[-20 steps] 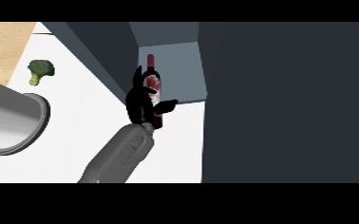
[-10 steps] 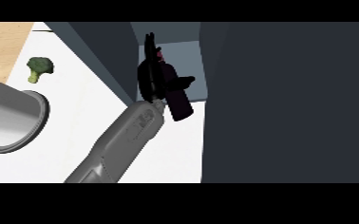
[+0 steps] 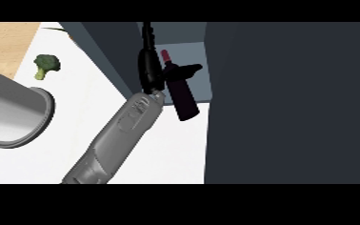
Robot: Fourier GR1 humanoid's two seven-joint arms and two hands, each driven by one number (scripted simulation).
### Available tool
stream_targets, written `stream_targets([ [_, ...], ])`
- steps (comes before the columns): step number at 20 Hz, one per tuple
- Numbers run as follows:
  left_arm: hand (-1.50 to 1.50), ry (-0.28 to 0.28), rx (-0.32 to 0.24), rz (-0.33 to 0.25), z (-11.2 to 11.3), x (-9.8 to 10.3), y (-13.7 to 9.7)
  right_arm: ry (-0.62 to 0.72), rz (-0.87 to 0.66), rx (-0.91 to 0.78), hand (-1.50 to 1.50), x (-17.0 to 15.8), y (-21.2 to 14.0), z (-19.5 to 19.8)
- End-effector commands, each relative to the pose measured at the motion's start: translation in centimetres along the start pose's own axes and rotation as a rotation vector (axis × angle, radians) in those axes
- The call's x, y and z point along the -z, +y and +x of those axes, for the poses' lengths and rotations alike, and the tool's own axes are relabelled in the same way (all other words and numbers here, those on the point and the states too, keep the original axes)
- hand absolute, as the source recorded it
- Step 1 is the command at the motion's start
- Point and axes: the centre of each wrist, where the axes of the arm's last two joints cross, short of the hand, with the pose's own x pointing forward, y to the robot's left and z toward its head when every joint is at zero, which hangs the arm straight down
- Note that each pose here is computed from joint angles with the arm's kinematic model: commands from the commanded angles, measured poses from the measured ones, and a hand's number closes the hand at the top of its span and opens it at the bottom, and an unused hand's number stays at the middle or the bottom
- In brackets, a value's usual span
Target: Pick up the wine, place it into the cabinet and close the cabinet
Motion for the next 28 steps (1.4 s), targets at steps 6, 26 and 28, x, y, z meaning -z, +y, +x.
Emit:
stream_targets([
  [6,-1.50,-0.041,-0.191,-0.110,0.6,-1.1,0.0,-0.035,-0.021,0.020,-1.50,-0.5,2.1,3.7],
  [26,-1.50,-0.070,-0.405,-0.295,0.9,-8.5,8.1,-0.021,-0.081,-0.051,-1.50,-1.2,1.7,5.1],
  [28,-1.50,-0.090,-0.418,-0.314,0.4,-10.8,8.9,-0.013,-0.071,-0.074,-1.50,0.0,0.0,4.3],
])
